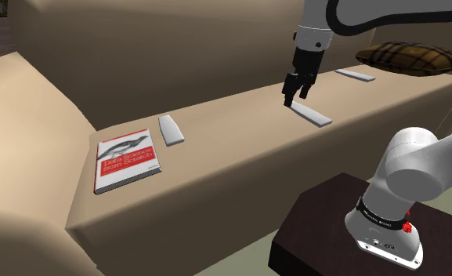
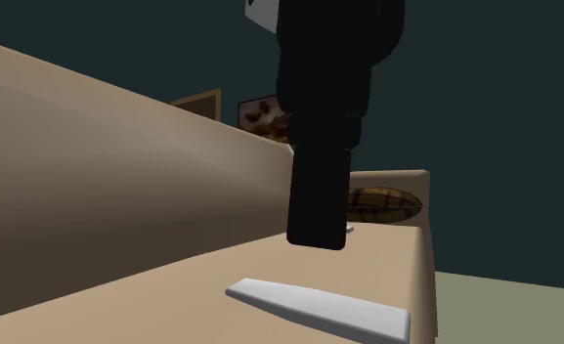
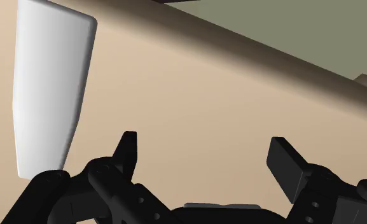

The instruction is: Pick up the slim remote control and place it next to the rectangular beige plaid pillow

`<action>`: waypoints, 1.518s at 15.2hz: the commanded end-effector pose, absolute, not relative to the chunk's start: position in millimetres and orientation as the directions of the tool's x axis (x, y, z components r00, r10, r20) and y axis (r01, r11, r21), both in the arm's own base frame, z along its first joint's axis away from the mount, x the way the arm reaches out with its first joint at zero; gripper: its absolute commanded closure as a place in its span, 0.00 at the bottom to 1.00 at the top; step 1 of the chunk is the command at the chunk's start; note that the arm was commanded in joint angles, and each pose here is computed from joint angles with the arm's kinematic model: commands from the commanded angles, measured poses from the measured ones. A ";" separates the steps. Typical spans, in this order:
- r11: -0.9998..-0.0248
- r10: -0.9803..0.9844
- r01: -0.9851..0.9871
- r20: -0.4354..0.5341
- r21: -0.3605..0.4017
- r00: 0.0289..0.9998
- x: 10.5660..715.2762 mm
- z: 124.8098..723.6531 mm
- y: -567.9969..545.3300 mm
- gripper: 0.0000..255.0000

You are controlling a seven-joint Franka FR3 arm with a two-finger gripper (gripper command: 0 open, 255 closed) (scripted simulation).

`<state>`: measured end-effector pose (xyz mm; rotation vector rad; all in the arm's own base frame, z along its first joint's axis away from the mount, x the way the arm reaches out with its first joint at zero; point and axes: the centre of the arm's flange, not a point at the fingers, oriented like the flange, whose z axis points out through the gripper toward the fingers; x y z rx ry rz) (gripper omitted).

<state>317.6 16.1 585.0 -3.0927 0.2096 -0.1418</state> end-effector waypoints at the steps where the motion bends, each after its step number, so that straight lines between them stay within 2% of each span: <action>1: -0.990 -0.136 -0.133 0.088 -0.045 0.987 317.6 585.0 16.1 0.00; 14: -0.908 -0.417 -0.417 0.012 0.030 0.909 341.7 517.9 -128.9 0.00; 23: -0.908 -0.417 -0.417 0.012 0.030 0.909 341.6 478.0 -130.2 0.00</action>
